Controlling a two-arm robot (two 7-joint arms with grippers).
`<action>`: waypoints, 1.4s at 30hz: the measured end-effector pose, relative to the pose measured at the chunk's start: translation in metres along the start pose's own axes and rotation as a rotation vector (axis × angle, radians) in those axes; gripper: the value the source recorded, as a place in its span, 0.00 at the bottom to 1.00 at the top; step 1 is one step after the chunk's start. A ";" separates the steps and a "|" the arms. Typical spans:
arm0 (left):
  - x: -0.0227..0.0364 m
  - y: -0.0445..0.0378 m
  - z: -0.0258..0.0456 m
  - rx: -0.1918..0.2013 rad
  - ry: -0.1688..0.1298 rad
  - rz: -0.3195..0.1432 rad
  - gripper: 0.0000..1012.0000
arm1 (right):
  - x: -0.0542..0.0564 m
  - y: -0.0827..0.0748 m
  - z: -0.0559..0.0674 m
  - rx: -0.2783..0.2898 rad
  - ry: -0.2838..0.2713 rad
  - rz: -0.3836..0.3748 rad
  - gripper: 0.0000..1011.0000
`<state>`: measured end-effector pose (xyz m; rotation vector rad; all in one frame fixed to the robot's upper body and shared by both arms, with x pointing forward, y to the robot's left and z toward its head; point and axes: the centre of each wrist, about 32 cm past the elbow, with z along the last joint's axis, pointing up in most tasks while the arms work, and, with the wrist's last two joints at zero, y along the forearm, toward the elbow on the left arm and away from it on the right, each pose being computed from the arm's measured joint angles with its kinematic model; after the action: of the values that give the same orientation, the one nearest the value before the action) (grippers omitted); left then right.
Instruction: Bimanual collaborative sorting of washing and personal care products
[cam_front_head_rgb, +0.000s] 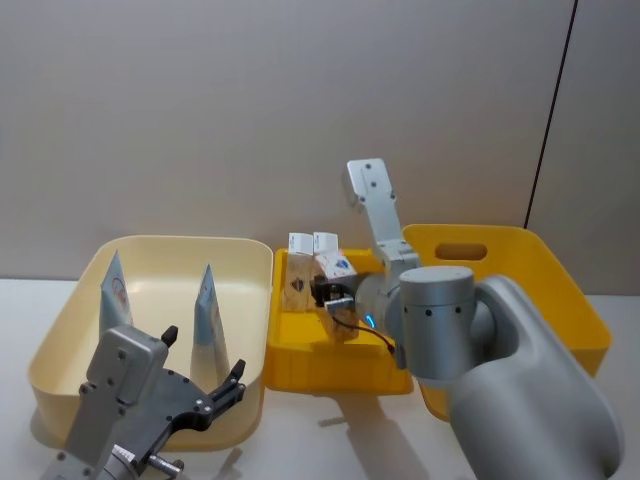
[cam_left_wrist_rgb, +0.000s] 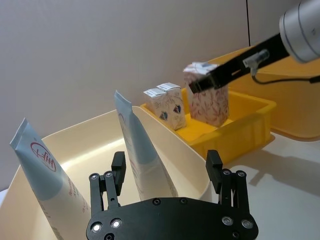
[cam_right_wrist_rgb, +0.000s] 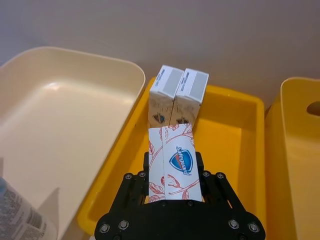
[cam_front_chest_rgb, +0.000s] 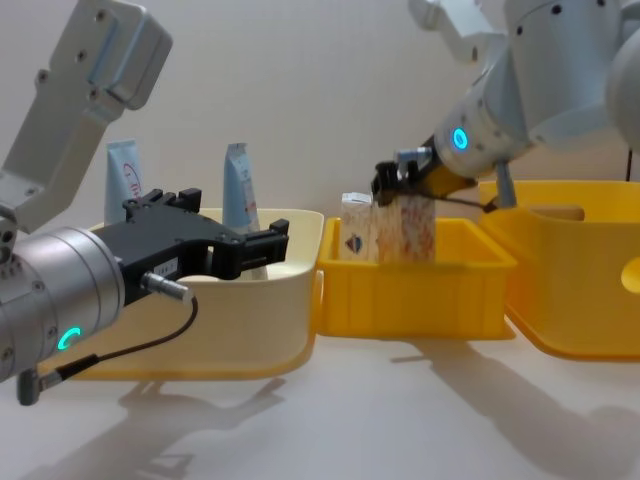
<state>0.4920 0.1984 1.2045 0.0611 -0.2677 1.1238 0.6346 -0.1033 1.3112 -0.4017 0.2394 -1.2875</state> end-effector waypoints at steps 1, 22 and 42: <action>0.0000 0.0000 0.0000 0.000 0.000 0.000 0.99 | 0.000 -0.002 0.001 0.009 0.000 -0.001 0.42; 0.0000 0.0000 0.0000 0.000 0.000 0.000 0.99 | 0.034 -0.053 0.011 0.290 0.011 -0.138 0.42; 0.0000 0.0000 0.0000 0.000 0.000 0.000 0.99 | 0.100 -0.072 -0.028 0.247 0.089 -0.305 0.50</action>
<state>0.4920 0.1984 1.2044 0.0612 -0.2676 1.1238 0.5873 -0.2197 1.3206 -0.1733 0.0932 -1.6163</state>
